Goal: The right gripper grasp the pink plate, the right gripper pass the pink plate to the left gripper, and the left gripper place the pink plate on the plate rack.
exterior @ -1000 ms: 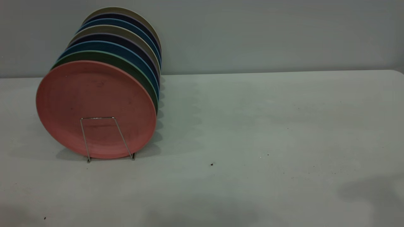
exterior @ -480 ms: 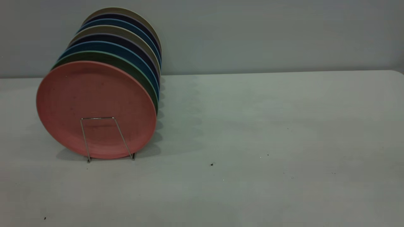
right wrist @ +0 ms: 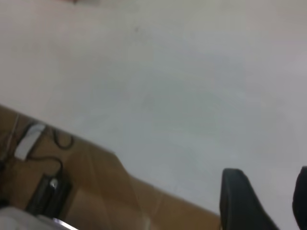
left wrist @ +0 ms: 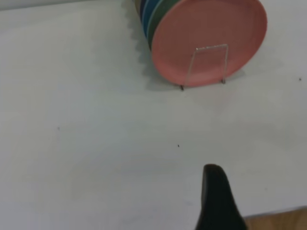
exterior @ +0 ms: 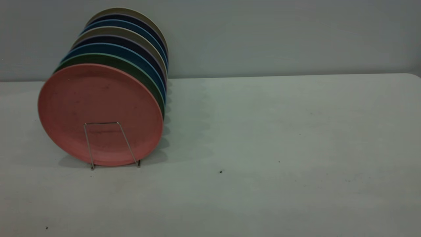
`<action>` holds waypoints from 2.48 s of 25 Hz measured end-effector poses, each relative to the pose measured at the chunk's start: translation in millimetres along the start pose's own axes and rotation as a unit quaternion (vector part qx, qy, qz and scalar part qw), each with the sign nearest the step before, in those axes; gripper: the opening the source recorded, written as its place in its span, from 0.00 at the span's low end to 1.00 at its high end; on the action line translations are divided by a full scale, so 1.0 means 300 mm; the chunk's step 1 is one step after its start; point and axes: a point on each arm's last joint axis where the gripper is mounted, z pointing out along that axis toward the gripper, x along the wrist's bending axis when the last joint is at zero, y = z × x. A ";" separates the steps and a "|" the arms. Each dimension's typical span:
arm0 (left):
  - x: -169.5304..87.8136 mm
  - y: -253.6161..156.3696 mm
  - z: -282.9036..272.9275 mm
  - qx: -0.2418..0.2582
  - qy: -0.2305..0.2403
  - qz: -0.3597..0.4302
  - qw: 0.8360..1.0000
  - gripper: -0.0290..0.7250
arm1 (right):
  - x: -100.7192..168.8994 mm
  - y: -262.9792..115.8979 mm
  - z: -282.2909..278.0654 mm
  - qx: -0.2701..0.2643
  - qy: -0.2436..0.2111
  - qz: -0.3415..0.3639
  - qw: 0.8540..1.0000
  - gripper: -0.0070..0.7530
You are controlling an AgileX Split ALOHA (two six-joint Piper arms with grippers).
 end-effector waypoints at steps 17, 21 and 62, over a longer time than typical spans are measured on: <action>-0.021 -0.043 0.087 0.035 -0.039 0.013 0.999 0.68 | -0.071 -0.036 0.063 0.016 -0.087 -0.037 0.995 0.33; -0.023 -0.043 0.087 0.035 -0.041 0.012 0.998 0.68 | -0.071 -0.036 0.063 0.015 -0.087 -0.037 0.995 0.33; -0.025 -0.043 0.088 0.035 -0.024 -0.001 0.999 0.68 | -0.049 -0.074 0.017 -0.050 -0.189 0.026 0.980 0.33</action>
